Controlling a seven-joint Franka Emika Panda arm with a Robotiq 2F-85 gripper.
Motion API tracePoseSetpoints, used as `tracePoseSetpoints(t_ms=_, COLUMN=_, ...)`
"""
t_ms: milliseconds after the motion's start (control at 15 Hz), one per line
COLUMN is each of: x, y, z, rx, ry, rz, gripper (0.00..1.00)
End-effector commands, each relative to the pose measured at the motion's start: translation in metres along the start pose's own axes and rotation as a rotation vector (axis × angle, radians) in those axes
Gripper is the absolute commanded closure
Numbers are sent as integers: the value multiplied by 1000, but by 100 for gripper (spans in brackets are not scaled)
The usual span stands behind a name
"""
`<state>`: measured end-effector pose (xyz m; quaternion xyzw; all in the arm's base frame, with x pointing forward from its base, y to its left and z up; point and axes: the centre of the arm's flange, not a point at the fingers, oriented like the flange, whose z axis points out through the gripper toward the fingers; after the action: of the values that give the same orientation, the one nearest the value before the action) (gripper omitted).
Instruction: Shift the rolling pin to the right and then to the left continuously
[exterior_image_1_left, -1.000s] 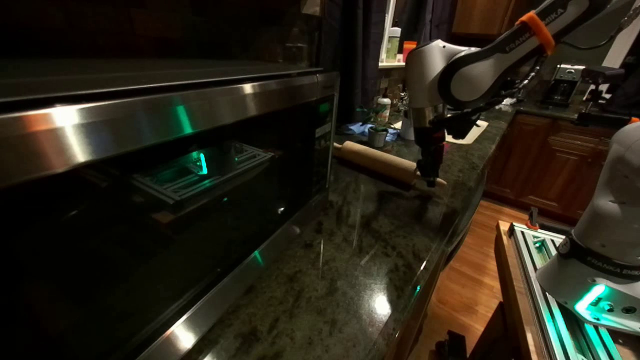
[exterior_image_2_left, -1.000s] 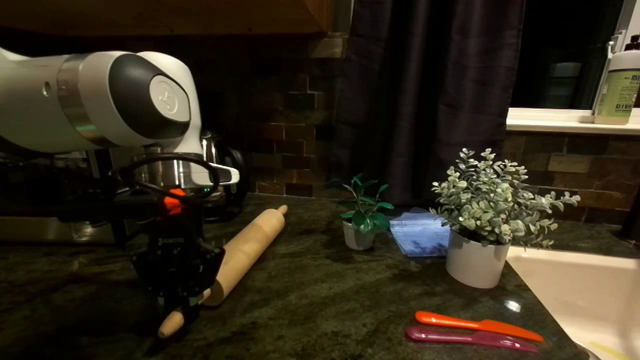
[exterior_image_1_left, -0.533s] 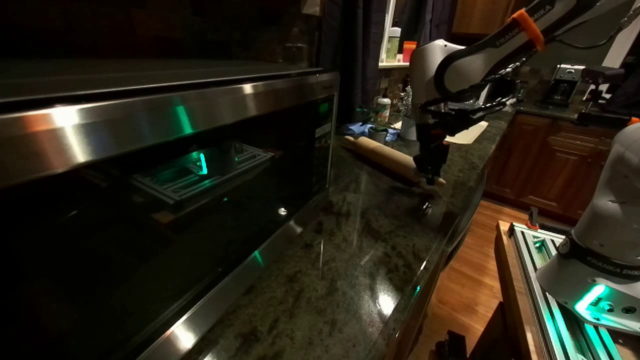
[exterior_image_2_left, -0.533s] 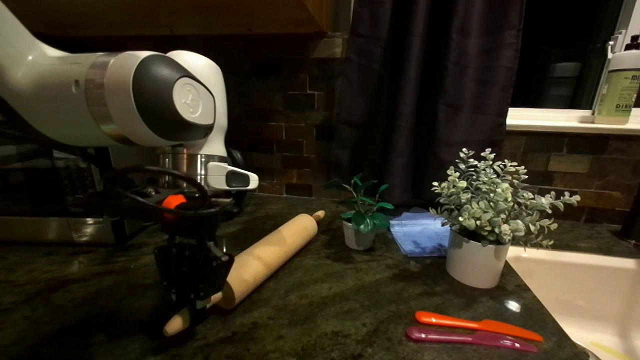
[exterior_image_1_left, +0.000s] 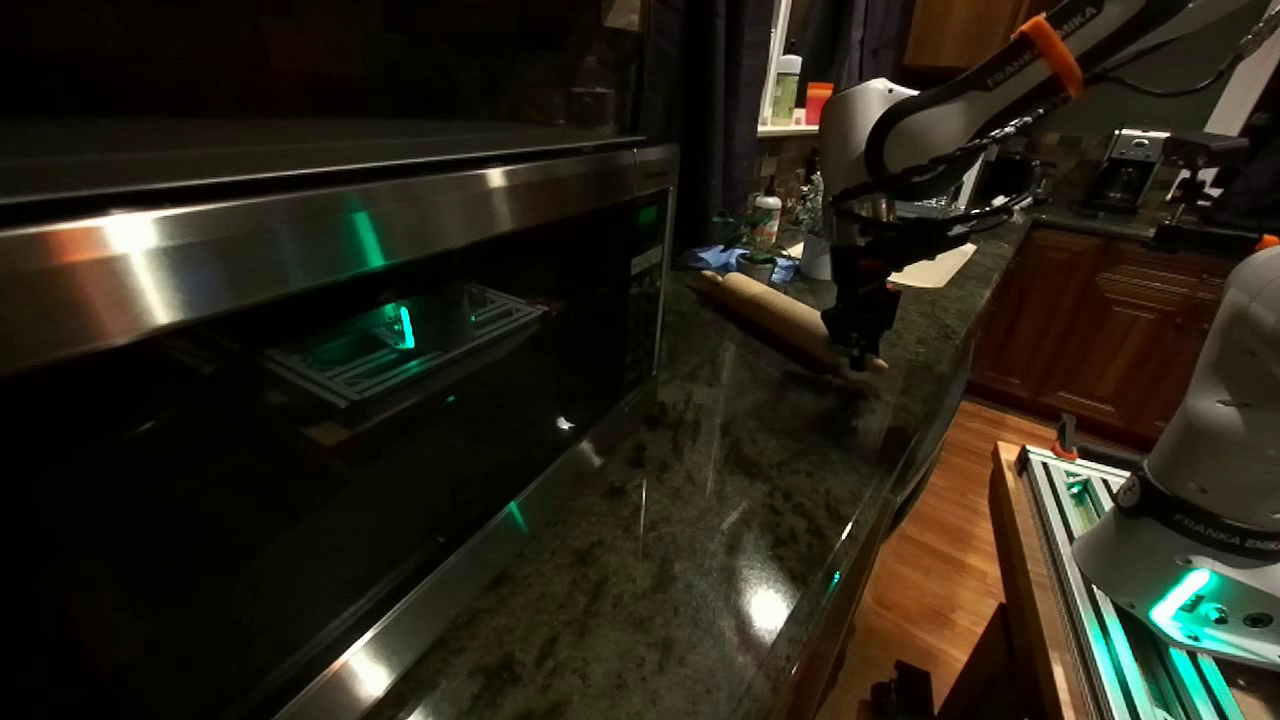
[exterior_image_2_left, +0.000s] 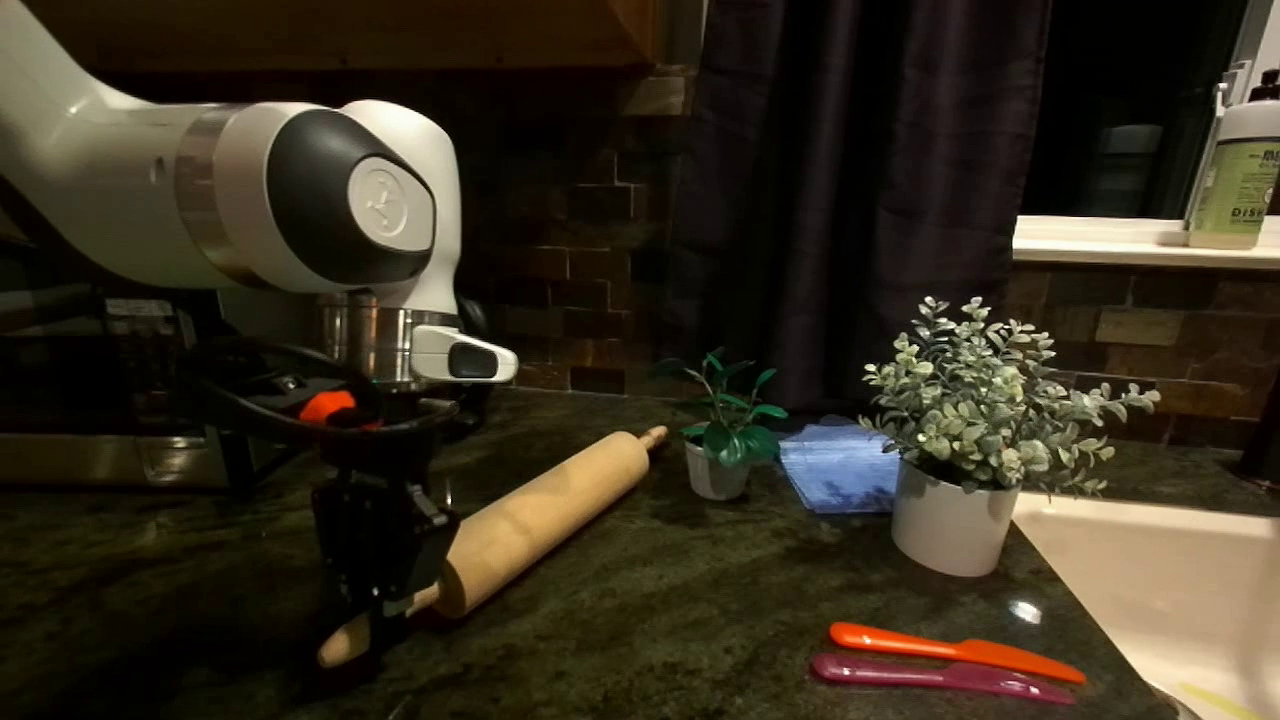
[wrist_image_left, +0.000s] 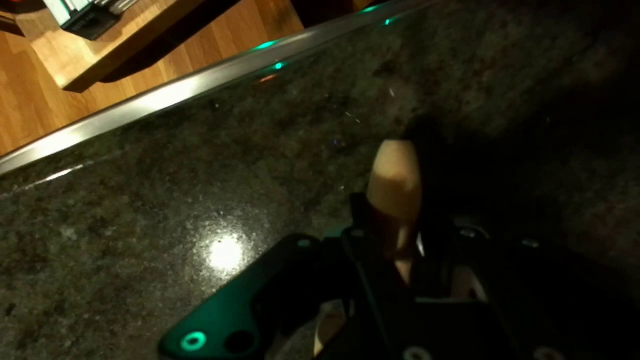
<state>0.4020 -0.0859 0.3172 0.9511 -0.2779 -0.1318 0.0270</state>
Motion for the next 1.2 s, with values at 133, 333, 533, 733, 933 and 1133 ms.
tracePoseSetpoints(t_ms=133, x=-4, y=-1, z=-2, rx=-18, ry=-1, rz=20, gripper=25)
tracePoseSetpoints(t_ms=333, x=-19, y=-10, z=-21, rx=-70, ry=63, rz=3, gripper=3)
tracePoseSetpoints(t_ms=533, x=-36, y=-19, z=-43, rx=-94, ry=186, rz=-24, gripper=0)
tracePoseSetpoints(t_ms=733, x=-48, y=-25, z=-67, rx=-82, ry=261, rz=-19, gripper=0)
tracePoseSetpoints(t_ms=933, x=-60, y=-26, z=-88, rx=-36, ry=300, rz=20, gripper=0)
tracePoseSetpoints(t_ms=1133, x=-68, y=-22, z=-103, rx=-8, ry=329, rz=62, gripper=0)
